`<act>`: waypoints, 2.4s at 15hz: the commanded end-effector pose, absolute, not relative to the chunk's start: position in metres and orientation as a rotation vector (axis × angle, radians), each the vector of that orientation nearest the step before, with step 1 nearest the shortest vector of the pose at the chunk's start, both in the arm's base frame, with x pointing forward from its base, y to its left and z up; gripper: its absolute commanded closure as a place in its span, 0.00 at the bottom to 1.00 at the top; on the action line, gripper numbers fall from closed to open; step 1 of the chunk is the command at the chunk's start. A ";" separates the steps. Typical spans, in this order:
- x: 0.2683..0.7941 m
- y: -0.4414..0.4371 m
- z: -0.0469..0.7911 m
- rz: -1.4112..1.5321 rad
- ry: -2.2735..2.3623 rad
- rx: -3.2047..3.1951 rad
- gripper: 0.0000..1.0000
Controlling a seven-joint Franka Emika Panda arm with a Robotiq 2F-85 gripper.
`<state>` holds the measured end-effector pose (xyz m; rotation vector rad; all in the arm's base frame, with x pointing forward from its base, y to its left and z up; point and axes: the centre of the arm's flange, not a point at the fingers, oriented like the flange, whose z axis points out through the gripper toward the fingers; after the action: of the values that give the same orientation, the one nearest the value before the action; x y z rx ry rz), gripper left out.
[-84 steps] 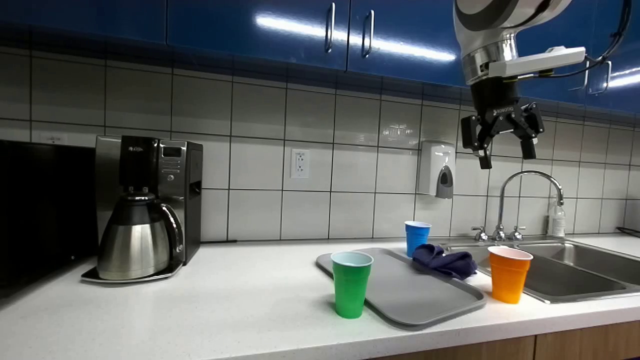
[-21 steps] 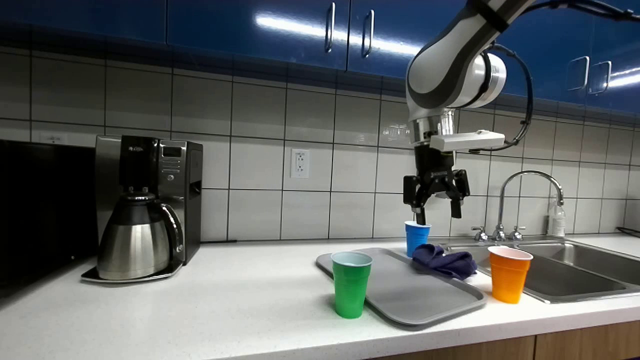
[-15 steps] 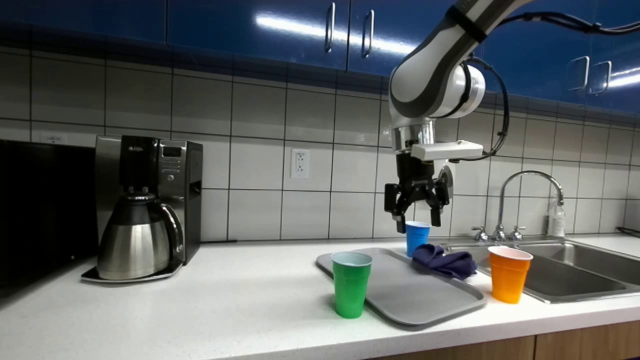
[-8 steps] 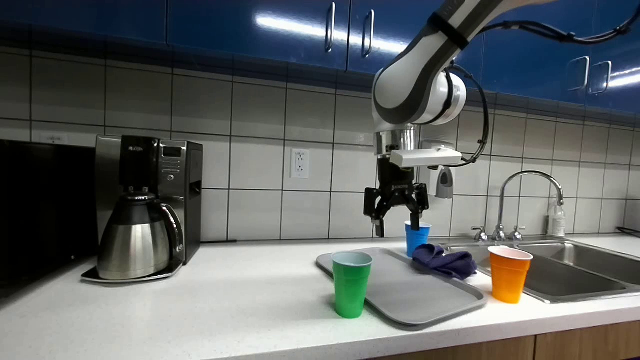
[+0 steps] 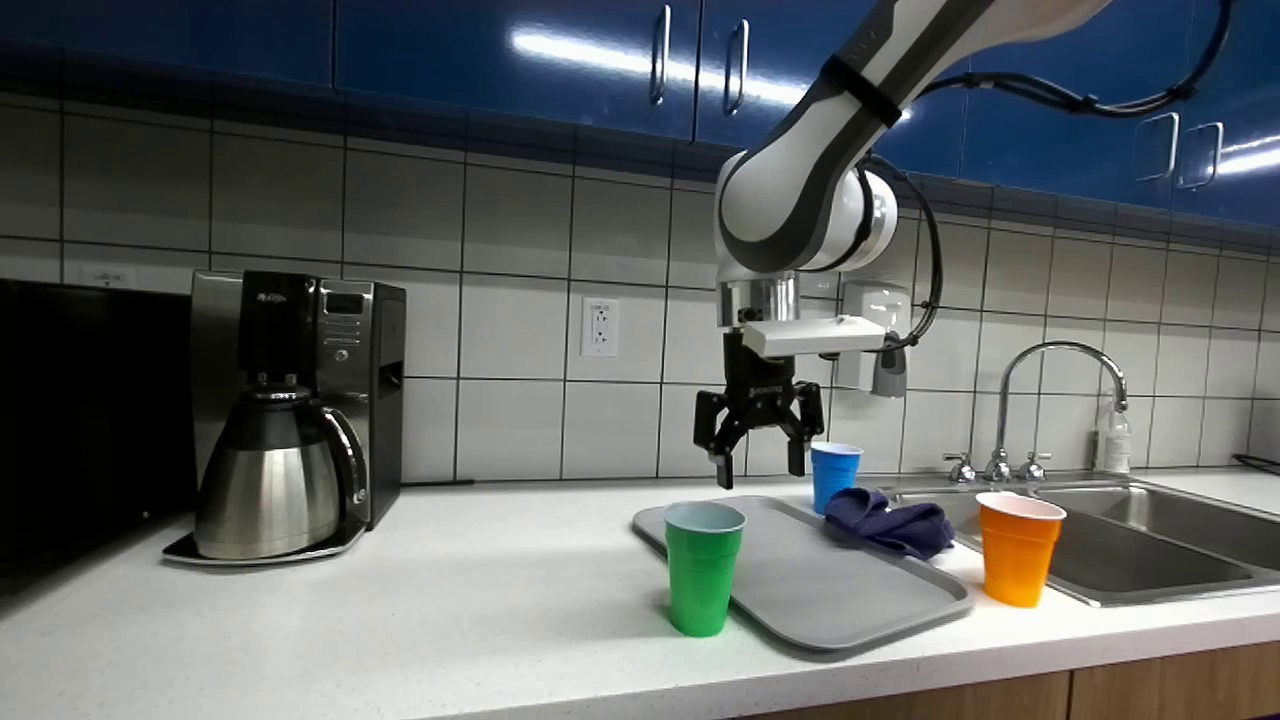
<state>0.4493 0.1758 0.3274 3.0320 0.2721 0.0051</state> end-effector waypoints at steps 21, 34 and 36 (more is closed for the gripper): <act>0.473 0.202 0.267 0.025 0.352 3.083 0.00; 0.468 0.200 0.261 -0.005 0.379 3.087 0.77; 0.467 0.200 0.262 -0.009 0.374 3.094 0.92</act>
<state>0.4656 0.1994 0.2586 3.0790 0.3541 -0.0097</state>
